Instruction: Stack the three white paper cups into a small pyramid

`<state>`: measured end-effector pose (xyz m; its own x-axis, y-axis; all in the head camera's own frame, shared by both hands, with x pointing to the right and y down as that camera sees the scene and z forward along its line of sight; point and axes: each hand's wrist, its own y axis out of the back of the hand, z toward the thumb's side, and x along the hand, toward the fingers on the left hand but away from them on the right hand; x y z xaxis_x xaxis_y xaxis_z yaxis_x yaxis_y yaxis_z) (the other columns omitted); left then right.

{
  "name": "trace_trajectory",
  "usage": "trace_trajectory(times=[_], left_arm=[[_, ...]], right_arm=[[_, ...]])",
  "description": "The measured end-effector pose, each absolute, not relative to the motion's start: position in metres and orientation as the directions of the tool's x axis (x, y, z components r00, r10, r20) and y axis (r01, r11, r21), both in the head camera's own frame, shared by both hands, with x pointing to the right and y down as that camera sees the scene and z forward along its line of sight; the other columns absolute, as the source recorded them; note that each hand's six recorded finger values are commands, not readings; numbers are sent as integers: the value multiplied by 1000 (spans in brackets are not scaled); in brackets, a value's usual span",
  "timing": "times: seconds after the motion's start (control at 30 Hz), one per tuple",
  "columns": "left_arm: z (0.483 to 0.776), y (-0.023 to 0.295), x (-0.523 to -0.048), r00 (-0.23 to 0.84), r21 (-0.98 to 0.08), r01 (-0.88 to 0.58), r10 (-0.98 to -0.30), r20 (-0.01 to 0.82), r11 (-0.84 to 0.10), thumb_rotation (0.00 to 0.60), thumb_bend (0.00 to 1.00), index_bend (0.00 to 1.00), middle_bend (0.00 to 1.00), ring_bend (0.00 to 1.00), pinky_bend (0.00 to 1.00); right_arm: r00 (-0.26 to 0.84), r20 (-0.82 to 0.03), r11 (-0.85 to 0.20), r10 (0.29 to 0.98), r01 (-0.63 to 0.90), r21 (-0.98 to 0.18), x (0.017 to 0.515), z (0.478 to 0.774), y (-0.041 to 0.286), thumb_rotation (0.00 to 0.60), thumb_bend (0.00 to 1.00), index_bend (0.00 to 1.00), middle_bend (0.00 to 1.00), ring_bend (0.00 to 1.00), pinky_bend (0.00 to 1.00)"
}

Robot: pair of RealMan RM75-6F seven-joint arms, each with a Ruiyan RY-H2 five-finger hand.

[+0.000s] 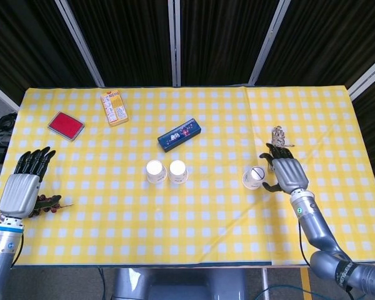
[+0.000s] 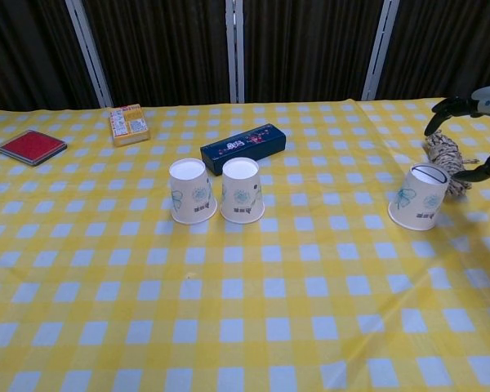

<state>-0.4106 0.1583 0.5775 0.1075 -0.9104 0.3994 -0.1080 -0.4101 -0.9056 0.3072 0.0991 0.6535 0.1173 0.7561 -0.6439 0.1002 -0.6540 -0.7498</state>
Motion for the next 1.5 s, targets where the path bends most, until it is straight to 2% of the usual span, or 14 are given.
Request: trace_trajectory(times=[0.53, 0.73, 0.93, 1.23, 1.5], left_arm=[[577, 159, -409, 115, -902, -118, -908, 403, -415, 600, 86, 0, 0, 0, 0], [577, 158, -411, 114, -901, -125, -908, 404, -416, 600, 86, 0, 0, 0, 0], [578, 157, -410, 116, -898, -127, -906, 408, -421, 600, 86, 0, 0, 0, 0], [579, 157, -412, 112, -897, -127, -905, 411, -423, 600, 86, 0, 0, 0, 0], [580, 155, -414, 108, -893, -134, -902, 417, -429, 600, 86, 0, 0, 0, 0]], right_arm=[[112, -687, -696, 718, 88, -713, 301, 677, 110, 600, 169, 262, 0, 0, 0], [104, -668, -676, 737, 97, -730, 298, 688, 107, 600, 174, 356, 40, 0, 0], [94, -659, -666, 746, 99, -739, 299, 691, 105, 600, 222, 461, 104, 0, 0], [179, -563, -587, 807, 138, -798, 269, 654, 88, 600, 223, 482, 124, 0, 0], [350, -437, -520, 829, 194, -832, 190, 596, 60, 600, 223, 482, 124, 0, 0]])
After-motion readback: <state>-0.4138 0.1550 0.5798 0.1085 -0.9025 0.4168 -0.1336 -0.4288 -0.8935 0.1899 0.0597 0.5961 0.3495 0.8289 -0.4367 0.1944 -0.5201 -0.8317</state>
